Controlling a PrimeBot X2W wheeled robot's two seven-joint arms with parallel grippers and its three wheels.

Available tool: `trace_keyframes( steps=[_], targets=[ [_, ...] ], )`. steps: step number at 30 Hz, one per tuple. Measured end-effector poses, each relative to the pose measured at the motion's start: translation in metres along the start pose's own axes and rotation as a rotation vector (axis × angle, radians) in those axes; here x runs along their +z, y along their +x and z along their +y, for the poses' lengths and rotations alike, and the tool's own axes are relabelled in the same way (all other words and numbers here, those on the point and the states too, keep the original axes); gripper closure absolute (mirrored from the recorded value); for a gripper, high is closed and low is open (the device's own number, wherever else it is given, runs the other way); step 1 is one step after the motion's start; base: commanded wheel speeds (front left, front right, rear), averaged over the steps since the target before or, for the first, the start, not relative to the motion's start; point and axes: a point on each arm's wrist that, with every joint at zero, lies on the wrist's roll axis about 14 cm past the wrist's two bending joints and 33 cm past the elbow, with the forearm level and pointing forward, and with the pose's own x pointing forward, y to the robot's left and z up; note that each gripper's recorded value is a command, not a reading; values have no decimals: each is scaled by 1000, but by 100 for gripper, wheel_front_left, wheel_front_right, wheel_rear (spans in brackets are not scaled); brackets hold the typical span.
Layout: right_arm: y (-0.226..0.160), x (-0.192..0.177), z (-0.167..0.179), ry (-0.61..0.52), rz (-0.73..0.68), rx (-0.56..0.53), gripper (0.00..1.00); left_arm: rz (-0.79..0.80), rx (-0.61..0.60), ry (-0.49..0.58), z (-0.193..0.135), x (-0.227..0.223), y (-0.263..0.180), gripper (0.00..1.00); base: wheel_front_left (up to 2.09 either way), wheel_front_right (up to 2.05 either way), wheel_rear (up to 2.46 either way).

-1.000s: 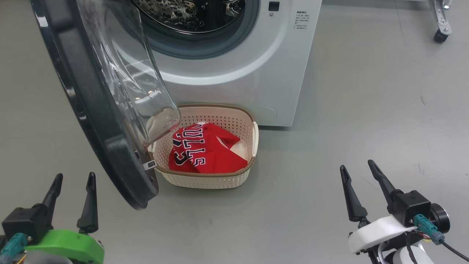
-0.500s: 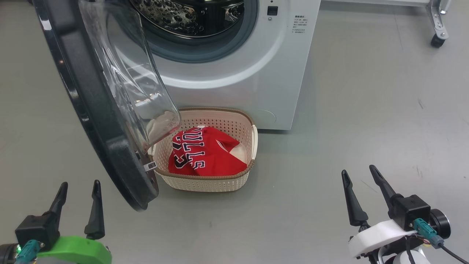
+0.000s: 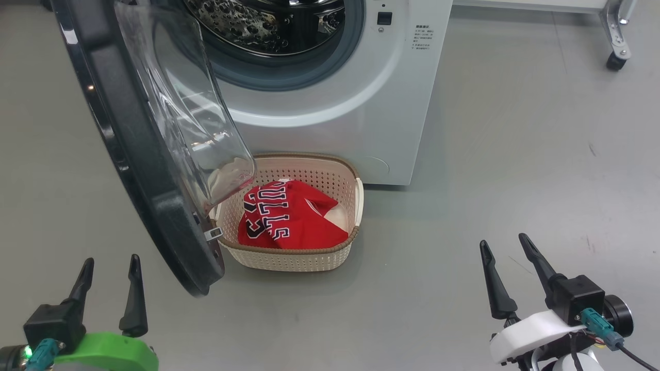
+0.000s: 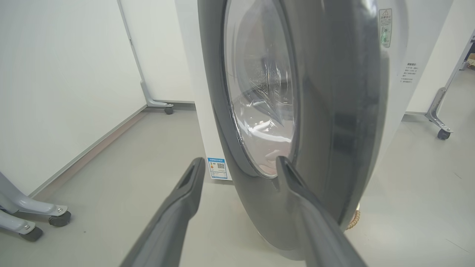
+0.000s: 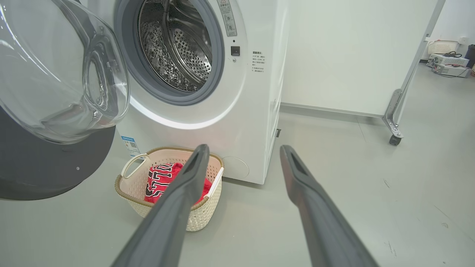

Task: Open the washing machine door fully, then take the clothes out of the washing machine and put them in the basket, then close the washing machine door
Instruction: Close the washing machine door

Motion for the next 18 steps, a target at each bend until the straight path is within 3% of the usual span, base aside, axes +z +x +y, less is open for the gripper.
trace_keyframes(
  steps=[3, 4, 5, 6, 18],
  targets=[
    [0, 0, 0, 0, 0, 1, 0, 1, 3, -3, 0, 0, 0, 3, 0, 0, 0],
    [0, 0, 0, 0, 0, 1, 0, 1, 5, -4, 0, -1, 0, 33, 0, 0, 0],
    [0, 0, 1, 0, 0, 2, 0, 1, 6, -4, 1, -1, -1, 85, 0, 0, 0],
    [0, 0, 1, 0, 0, 2, 0, 1, 6, -4, 1, -1, -1, 100, 0, 0, 0],
    [1, 0, 2, 1, 0, 6, 0, 0, 22, 5, 4, -1, -2, 100, 0, 0, 0]
  ],
)
